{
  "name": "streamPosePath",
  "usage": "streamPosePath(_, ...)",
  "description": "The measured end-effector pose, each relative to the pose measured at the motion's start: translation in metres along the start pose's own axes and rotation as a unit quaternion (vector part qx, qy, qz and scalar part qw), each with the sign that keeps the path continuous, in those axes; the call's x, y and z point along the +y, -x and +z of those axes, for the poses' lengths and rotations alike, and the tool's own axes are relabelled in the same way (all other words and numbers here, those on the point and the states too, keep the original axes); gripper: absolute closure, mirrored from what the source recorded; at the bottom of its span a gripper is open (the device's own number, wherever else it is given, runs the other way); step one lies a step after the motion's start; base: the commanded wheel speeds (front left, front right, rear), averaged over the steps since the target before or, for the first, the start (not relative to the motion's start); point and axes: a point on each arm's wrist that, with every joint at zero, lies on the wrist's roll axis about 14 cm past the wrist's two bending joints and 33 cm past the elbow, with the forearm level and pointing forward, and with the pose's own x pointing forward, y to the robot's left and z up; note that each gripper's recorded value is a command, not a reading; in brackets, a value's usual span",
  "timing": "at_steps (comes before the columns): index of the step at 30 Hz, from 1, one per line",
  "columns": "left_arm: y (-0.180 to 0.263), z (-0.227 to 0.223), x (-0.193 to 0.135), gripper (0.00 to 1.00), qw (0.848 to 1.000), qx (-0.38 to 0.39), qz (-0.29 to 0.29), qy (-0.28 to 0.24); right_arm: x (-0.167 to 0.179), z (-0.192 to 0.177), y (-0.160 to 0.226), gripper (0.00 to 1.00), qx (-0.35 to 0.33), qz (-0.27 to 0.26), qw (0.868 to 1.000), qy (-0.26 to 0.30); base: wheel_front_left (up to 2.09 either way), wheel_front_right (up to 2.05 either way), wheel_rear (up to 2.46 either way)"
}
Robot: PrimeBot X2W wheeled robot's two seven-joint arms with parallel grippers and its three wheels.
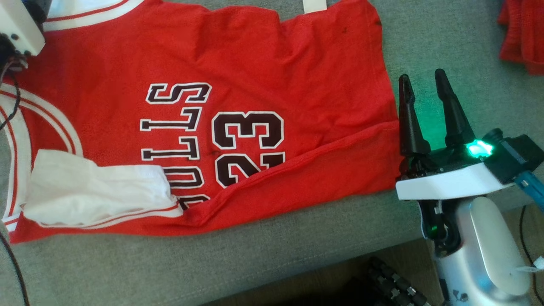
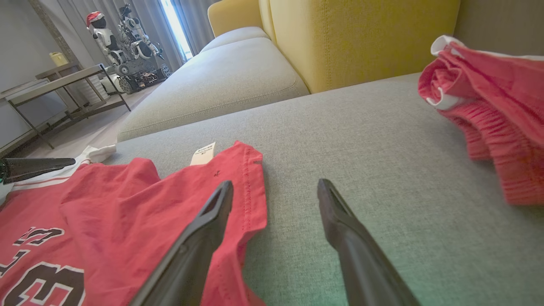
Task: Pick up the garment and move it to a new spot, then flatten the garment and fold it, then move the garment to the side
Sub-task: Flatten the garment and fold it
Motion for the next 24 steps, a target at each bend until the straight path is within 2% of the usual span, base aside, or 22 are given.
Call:
streamPosePath(2, 0.001, 0.000, 0.002, 0.00, 1.000, 0.004, 0.002, -0.004, 0.000, 0.001, 0.000, 0.00, -0.001, 0.000, 1.000, 0.000, 0.00, 0.00, 0.00)
streamPosePath(3, 0.002, -0.002, 0.002, 0.61, 1.000, 0.005, 0.002, -0.004, 0.000, 0.002, -0.001, 0.00, -0.003, 0.000, 1.000, 0.001, 0.00, 0.00, 0.00)
streamPosePath(4, 0.002, -0.002, 0.002, 0.83, 1.000, 0.006, 0.002, -0.007, 0.001, 0.004, -0.002, 0.00, -0.006, 0.002, 1.000, 0.001, 0.00, 0.00, 0.00)
streamPosePath(5, 0.003, -0.003, 0.003, 1.00, 1.000, 0.010, 0.002, -0.011, 0.001, 0.007, -0.003, 0.00, -0.009, 0.003, 1.000, 0.002, 0.00, 0.00, 0.00)
streamPosePath(10, 0.007, -0.004, -0.001, 1.00, 1.000, 0.005, -0.003, -0.015, 0.004, 0.013, -0.005, 0.00, -0.015, 0.007, 1.000, 0.002, 0.00, 0.00, 0.00)
streamPosePath(16, 0.023, 0.023, -0.002, 1.00, 0.997, -0.076, 0.006, -0.032, 0.001, 0.029, -0.019, 0.00, -0.020, 0.007, 1.000, 0.018, 0.00, 0.00, 0.00)
streamPosePath(20, 0.040, 0.036, -0.015, 1.00, 0.993, -0.109, -0.001, -0.047, 0.009, 0.023, -0.045, 0.00, 0.034, 0.021, 0.999, 0.034, 0.00, 0.00, 0.00)
streamPosePath(24, 0.055, 0.039, -0.011, 1.00, 0.992, -0.117, 0.007, -0.049, 0.011, 0.002, -0.063, 0.00, 0.113, 0.030, 0.992, 0.043, 0.00, 0.00, 0.00)
